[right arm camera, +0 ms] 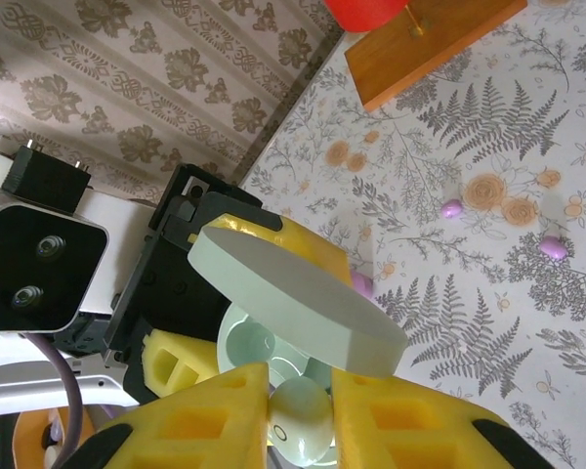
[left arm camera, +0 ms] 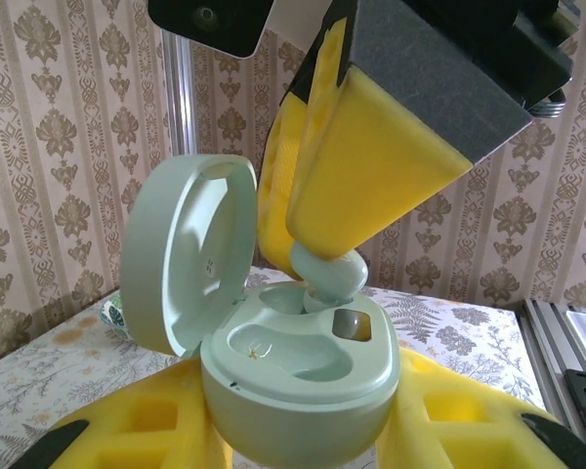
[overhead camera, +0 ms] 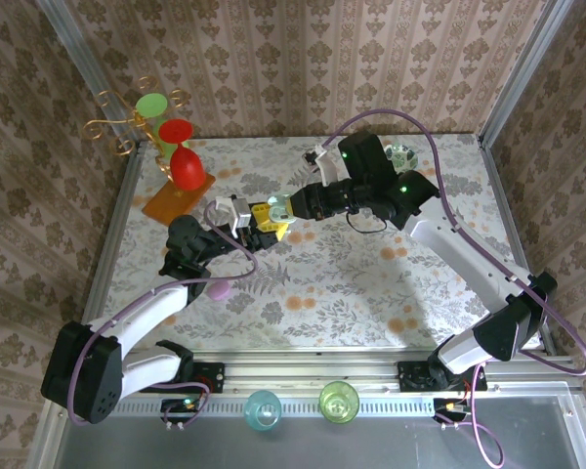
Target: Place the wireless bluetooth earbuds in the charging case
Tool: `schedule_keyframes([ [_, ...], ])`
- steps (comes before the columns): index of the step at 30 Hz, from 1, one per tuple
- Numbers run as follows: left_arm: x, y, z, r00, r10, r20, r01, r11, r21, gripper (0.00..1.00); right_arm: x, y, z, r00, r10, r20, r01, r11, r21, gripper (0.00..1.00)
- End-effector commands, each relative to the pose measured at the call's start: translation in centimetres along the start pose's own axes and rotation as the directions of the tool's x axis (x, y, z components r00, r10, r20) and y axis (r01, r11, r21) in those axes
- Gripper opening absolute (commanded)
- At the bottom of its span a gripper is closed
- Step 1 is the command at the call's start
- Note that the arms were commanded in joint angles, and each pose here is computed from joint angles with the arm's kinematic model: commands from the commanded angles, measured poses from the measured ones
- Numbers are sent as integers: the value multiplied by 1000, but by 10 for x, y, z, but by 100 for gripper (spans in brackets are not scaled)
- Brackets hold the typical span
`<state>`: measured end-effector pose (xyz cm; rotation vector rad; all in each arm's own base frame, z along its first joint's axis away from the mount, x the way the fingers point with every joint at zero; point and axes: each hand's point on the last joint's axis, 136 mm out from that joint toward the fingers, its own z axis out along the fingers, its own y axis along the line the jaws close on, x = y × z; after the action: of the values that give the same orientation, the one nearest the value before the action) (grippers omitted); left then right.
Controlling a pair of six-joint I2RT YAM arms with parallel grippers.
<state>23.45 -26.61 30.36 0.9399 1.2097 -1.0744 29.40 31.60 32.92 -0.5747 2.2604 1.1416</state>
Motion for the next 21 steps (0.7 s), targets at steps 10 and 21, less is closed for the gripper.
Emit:
schedule_keyframes([
  [10,-23,-5,-1,996,55,63,-56,998,16,24,-15,6,-9,998,-31,52,29,999,28,44],
  [21,-25,5,-12,996,65,65,-63,998,-29,23,-21,-8,-62,950,-97,296,58,989,136,60],
])
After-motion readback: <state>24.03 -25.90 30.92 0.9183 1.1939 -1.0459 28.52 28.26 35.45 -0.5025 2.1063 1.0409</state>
